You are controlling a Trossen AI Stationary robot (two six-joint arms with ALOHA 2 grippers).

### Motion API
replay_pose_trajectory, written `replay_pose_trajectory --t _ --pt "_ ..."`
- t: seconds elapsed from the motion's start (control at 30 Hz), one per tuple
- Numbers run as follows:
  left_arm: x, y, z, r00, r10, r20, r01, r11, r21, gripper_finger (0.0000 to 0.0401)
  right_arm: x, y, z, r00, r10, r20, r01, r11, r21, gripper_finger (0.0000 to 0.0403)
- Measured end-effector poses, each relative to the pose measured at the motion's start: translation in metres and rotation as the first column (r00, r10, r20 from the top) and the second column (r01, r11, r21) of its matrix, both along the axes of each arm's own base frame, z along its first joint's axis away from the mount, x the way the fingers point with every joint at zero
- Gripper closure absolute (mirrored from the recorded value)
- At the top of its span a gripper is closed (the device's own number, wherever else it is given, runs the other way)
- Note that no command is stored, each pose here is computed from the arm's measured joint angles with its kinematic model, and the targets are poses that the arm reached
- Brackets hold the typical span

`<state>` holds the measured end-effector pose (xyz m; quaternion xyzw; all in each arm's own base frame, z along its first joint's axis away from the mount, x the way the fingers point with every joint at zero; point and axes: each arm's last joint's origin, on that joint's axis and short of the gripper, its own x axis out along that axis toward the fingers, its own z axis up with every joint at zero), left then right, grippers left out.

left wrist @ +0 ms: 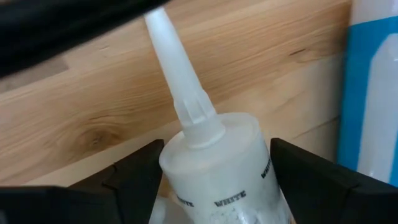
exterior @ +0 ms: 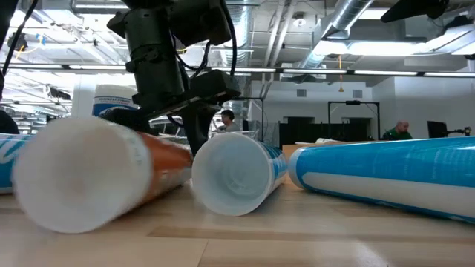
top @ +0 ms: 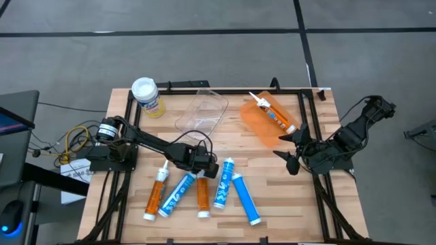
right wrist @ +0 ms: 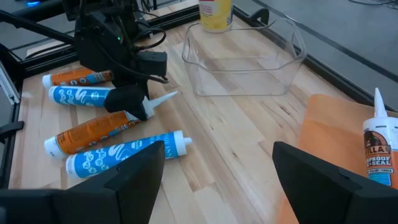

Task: Pick & place silicon tubes, Sealant and Lysol wipes
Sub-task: Put the right orange sealant into the orange bin

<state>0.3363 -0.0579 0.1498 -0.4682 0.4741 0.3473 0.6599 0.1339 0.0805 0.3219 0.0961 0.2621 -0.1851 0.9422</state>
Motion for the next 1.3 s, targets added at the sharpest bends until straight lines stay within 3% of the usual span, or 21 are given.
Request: replay_pose_trajectory --t 0.23,0.57,1.03,1.3 --pt "-0.003 0.001 -0.001 0.999 0.041 -0.033 -0.041 0.999 0.0 0.0135 0.0 0.0 0.0 1.0 0.0 0.0 0.0 1.0 0.0 0.0112" --pt "-0.004 0.012 -0.002 0.995 0.094 -0.042 -0.09 0.993 0.081 0.0143 0.0 0.0 0.0 1.0 0.0 0.0 0.0 1.0 0.0 0.0112" --pt "-0.003 0.015 -0.002 0.994 0.103 -0.032 -0.1 0.99 0.1 0.0156 0.0 0.0 0.0 1.0 0.0 0.0 0.0 1.0 0.001 0.0112" --pt "0.004 0.014 -0.001 0.996 0.08 0.037 -0.083 0.993 0.089 0.0156 0.001 0.001 -0.001 1.0 0.0 -0.005 0.0 1.0 -0.003 0.0112"
